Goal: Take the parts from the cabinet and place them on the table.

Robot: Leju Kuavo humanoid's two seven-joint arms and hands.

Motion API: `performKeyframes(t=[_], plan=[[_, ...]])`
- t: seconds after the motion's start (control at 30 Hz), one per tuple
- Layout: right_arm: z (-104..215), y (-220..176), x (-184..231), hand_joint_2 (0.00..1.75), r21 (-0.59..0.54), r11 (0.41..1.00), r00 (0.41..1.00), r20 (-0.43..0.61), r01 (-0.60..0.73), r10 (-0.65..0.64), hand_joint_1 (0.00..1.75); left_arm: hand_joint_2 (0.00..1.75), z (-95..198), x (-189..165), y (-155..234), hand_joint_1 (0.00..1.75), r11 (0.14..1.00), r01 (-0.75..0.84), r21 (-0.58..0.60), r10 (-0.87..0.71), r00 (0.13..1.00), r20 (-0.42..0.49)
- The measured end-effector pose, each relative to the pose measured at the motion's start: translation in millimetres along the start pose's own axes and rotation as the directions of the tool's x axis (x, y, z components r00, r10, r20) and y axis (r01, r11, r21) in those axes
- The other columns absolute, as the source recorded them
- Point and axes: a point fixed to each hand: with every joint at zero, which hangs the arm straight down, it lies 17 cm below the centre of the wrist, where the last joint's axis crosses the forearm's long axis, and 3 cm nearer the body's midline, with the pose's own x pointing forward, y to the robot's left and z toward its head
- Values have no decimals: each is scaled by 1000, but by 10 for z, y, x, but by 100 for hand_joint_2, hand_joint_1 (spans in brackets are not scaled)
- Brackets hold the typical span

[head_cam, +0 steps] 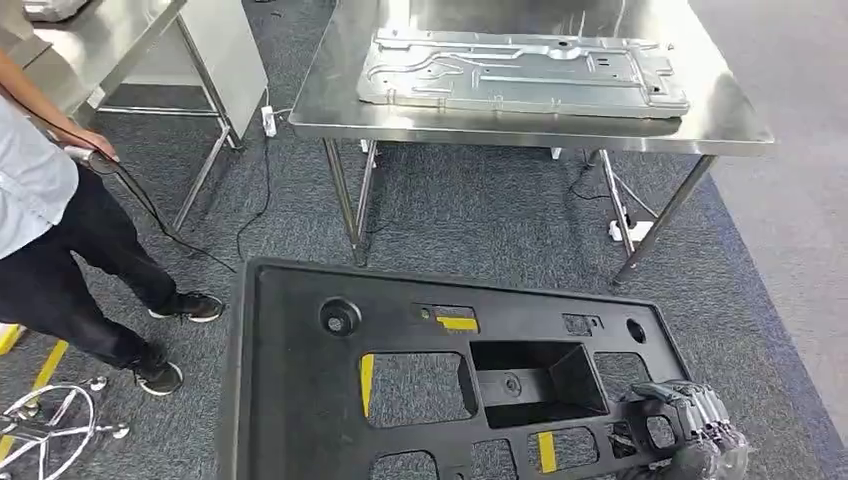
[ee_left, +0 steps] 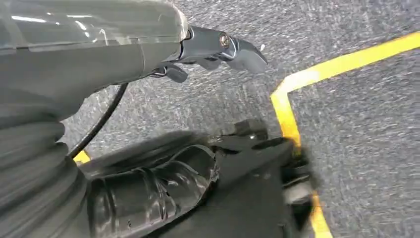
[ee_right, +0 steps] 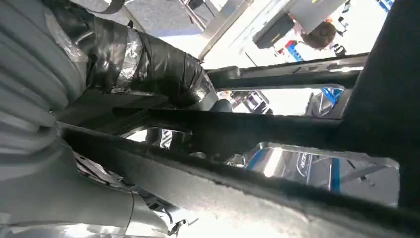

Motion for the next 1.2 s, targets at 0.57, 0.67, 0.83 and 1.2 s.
performKeyframes(t=[0.57, 0.67, 0.83, 1.2], plan=[[-15, -3, -12, 175, -8, 1000, 1000, -5, 14, -14, 175, 175, -8, 14, 13, 0, 1000, 1, 0, -1, 1000, 1], [-9, 5, -5, 175, -5, 1000, 1000, -6, 17, -17, 175, 175, -17, 39, 17, 0, 1000, 1, 1, -1, 1000, 5], [-13, 25, 17, 175, -3, 1000, 1000, 0, 25, -25, 175, 175, -12, 29, 11, 0, 1000, 0, -2, 0, 1000, 4], [-12, 83, 36, 175, 15, 999, 1000, 3, 30, -30, 175, 175, -1, 1, 0, 0, 1000, 2, -7, -2, 1000, 0]])
